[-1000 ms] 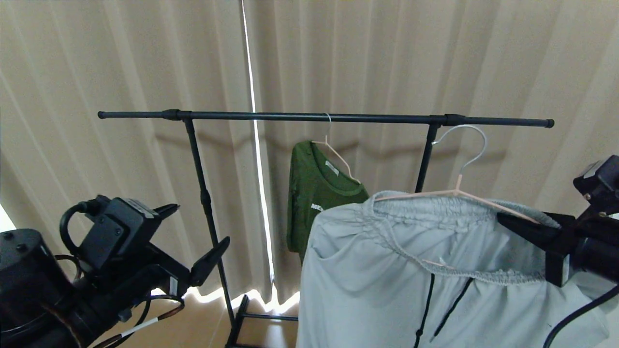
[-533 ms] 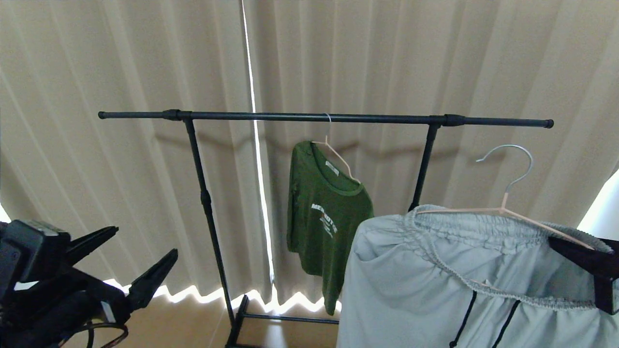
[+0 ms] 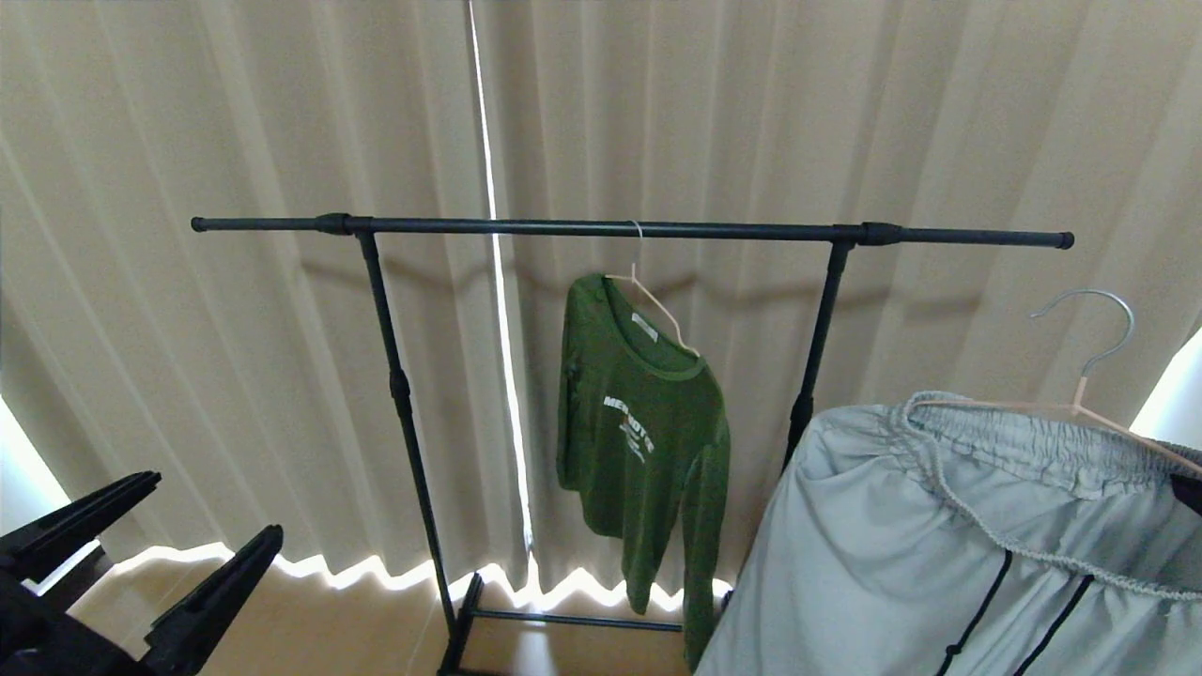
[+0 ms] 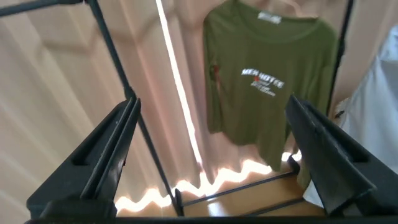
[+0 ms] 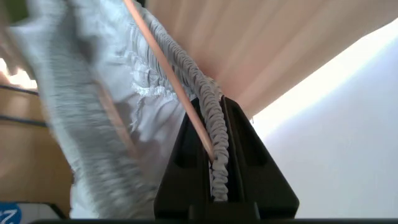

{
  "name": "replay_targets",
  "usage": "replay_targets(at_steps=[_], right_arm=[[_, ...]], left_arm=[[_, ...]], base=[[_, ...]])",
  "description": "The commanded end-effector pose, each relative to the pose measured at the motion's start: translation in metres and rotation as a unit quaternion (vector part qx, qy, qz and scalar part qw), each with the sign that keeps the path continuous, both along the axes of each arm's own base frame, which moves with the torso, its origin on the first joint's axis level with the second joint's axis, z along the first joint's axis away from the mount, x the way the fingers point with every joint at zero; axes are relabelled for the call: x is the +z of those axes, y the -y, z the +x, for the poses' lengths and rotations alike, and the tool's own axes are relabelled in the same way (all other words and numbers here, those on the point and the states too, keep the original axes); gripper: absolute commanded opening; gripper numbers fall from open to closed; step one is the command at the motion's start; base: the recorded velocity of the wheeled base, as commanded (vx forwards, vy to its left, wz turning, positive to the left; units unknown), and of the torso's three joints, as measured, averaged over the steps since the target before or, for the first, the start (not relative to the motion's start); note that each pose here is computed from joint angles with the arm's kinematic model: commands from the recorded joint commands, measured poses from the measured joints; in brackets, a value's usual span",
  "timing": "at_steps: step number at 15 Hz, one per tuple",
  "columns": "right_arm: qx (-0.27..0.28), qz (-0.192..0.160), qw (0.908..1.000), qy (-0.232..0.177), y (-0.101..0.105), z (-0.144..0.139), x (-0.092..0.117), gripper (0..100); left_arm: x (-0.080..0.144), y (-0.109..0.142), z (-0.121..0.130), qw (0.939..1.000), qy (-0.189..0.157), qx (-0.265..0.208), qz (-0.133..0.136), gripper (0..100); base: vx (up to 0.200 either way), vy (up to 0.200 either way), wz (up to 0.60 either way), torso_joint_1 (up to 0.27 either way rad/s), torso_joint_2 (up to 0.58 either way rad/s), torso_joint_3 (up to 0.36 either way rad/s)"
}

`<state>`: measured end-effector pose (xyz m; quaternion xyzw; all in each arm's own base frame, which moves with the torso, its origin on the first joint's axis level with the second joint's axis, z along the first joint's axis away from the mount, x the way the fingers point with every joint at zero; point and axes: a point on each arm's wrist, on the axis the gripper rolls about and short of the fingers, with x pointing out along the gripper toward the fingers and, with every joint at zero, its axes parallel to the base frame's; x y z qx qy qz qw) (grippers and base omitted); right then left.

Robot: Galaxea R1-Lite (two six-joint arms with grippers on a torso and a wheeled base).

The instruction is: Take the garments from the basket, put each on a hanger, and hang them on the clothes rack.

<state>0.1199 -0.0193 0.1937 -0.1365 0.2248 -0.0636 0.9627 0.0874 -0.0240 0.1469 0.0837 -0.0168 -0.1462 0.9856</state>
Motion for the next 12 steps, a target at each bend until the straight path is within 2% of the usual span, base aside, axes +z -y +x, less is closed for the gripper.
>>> replay_targets(at_steps=[1, 2, 5, 9, 12], right_arm=[[-0.010, -0.002, 0.9999, -0.007, 0.002, 0.006, -0.001, 0], [-0.005, -0.001, 1.0000, -0.004, 0.001, 0.008, 0.001, 0], [0.015, -0.002, 0.9999, 0.000, -0.003, 0.013, 0.006, 0], [0.034, 0.004, 0.9993, -0.013, -0.008, 0.031, 0.005, 0], [0.035, 0.016, 0.9992, -0.004, -0.010, 0.041, 0.004, 0]], left_arm=[[0.007, -0.005, -0.024, 0.9991, 0.038, -0.019, -0.007, 100], [0.011, -0.006, -0.027, 0.9988, 0.038, -0.030, -0.007, 100], [0.013, -0.007, -0.032, 0.9993, 0.010, -0.036, 0.000, 100], [0.014, -0.007, -0.034, 0.9994, -0.003, -0.034, 0.003, 100], [0.013, -0.007, -0.034, 0.9993, -0.007, -0.036, 0.005, 100]], base=[[0.000, 0.000, 0.00, 0.000, 0.00, 0.000], [0.000, 0.000, 0.00, 0.000, 0.00, 0.000], [0.000, 0.000, 0.00, 0.000, 0.00, 0.000], [0.200, 0.000, 0.00, -0.005, 0.00, 0.005], [0.200, 0.000, 0.00, 0.014, 0.00, -0.001]])
